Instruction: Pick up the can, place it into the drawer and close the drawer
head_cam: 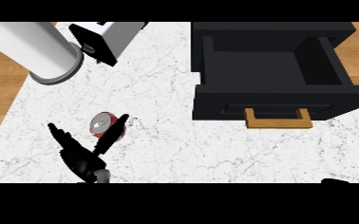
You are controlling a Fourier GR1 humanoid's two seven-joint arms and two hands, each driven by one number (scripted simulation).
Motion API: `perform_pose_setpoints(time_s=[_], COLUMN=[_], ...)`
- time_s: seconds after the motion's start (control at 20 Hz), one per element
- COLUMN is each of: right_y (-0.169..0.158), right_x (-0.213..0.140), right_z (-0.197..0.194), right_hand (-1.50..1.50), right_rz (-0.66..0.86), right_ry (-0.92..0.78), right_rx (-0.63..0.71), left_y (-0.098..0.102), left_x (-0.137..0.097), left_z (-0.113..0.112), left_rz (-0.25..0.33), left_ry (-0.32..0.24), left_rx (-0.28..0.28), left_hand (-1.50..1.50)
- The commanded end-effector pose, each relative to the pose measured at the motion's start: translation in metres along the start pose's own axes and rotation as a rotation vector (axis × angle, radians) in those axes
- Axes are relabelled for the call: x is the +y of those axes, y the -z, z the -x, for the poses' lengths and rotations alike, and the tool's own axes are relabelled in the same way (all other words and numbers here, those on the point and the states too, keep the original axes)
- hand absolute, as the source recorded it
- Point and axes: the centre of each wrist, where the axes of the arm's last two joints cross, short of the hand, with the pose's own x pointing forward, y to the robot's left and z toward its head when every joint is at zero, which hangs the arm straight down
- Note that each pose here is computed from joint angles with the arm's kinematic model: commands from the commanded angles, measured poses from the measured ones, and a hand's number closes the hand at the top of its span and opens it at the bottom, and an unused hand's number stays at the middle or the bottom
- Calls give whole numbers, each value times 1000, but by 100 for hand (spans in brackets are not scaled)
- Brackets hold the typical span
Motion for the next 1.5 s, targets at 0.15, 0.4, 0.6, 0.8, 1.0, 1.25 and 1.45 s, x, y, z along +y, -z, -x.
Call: perform_pose_setpoints(time_s=[0.15, 0.4, 0.6, 0.8, 1.0, 1.25, 1.45], right_y=[12, -10, -12, -1, 5, 11, 9], right_x=[-3, 5, 6, -6, 17, 15, 2], right_z=[-7, 4, -28, 3, -24, -12, -16], right_hand=[-150, -150, -150, -150, -150, -150, -150], right_rz=[-10, -1, 2, -4, -5, -28, 13], right_ry=[-2, -7, -17, -21, -12, -24, -36], right_rx=[-22, -25, -29, 2, -56, -42, -57], left_y=[33, 46, 58, 56, 64, 59, 55], left_x=[9, -6, -19, -24, -63, -76, -106], left_z=[38, 58, 73, 81, 43, 31, -2], left_rz=[143, 190, 213, 250, 370, 935, 1062], left_ry=[-91, -179, -202, -197, -240, -154, -201], left_rx=[1, -11, -44, -92, -132, -121, -150], left_hand=[-150, 150, 150, 150, 150, 150, 150])
